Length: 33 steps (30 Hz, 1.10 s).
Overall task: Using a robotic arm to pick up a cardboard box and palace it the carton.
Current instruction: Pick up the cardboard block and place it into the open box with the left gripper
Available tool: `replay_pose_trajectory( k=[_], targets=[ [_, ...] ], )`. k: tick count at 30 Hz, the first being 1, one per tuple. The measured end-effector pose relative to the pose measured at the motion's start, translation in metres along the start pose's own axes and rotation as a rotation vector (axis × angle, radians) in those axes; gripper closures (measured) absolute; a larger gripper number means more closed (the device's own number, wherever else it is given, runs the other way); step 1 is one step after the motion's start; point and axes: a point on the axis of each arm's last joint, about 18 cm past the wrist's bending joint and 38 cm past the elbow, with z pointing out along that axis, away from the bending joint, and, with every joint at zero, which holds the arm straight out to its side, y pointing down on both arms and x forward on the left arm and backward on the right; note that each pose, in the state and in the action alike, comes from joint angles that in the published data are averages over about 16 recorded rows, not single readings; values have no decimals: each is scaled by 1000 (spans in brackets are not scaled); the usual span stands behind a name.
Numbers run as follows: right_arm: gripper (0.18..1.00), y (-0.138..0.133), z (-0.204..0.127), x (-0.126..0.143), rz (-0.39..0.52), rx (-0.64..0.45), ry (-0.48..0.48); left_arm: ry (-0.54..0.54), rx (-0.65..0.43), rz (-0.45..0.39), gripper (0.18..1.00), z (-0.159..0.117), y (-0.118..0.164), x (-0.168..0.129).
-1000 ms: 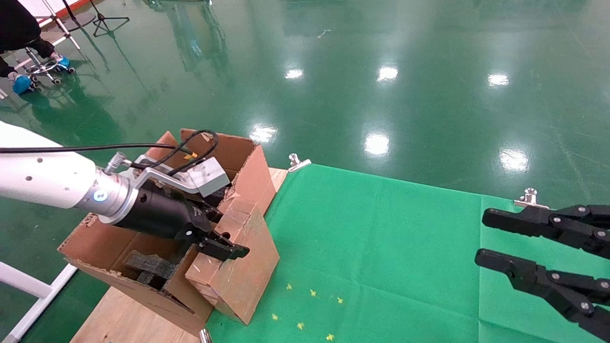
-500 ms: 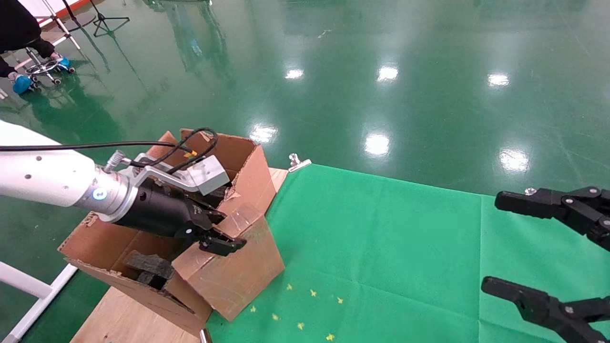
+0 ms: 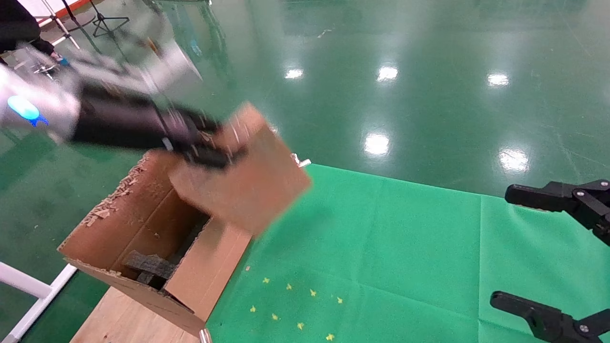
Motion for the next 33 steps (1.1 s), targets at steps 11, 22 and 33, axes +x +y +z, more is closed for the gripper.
replay_pose_trajectory(
  k=[11, 22, 33],
  targets=[
    [182, 0, 0, 0, 0, 0, 0, -218, -51, 7, 760, -58, 35, -55],
    [178, 0, 0, 0, 0, 0, 0, -325, -145, -175, 767, -45, 132, -97],
    [178, 0, 0, 0, 0, 0, 0, -408, -168, -302, 775, -23, 182, -122]
  ],
)
